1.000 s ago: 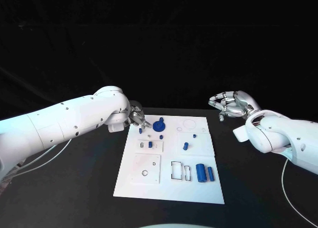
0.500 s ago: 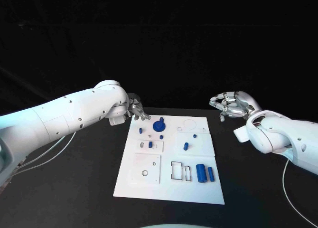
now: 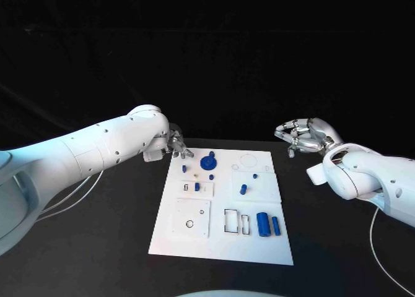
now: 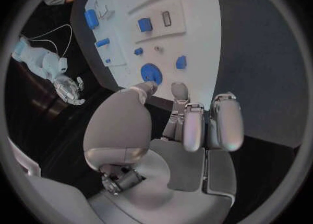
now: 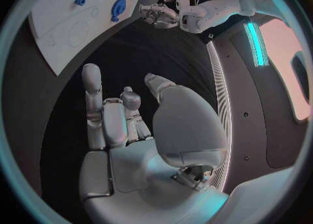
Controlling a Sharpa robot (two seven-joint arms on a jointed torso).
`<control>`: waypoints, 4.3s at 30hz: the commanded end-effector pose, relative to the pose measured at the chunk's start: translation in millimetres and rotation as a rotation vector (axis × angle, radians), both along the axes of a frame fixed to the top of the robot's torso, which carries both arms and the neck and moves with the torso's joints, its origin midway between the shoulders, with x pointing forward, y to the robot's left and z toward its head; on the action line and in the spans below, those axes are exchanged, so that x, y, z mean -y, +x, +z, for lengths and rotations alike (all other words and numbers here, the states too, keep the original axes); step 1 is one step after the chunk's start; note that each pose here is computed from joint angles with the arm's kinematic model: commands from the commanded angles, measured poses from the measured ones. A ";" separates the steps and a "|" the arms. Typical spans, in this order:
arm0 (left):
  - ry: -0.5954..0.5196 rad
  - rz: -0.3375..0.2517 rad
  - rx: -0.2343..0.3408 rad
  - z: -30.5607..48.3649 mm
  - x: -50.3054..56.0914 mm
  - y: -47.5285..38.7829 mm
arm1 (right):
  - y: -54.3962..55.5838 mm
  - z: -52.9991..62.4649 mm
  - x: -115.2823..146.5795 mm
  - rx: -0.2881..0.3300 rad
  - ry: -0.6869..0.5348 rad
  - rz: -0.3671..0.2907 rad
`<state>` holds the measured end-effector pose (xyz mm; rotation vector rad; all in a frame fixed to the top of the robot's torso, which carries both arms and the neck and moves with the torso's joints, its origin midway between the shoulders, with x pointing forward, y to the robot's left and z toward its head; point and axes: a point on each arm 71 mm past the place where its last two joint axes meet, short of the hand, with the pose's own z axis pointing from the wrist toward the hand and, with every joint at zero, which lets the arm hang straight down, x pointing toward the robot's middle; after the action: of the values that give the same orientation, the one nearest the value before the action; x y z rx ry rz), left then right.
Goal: Assemble the parts on the task board
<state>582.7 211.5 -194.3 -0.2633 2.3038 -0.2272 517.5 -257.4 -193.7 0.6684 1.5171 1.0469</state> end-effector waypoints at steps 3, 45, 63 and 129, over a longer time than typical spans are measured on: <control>0.025 -0.023 -0.061 -7.6 -1.4 -0.2 | -0.7 0.2 -2.0 0.009 -0.006 0.019; 0.039 -0.027 -0.135 -23.4 -2.5 -0.8 | -1.0 -2.0 -2.8 0.005 -0.006 0.021; 0.021 -0.017 -0.126 -26.3 -1.9 0.0 | -0.8 -2.1 -3.7 0.004 -0.006 0.023; -0.108 -0.095 -0.131 -38.7 3.6 -67.2 | -3.9 -6.3 2.4 0.008 -0.027 0.021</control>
<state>517.8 210.0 -231.0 -0.2705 2.3936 -0.4106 514.2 -261.5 -200.3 0.6537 1.5287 1.0315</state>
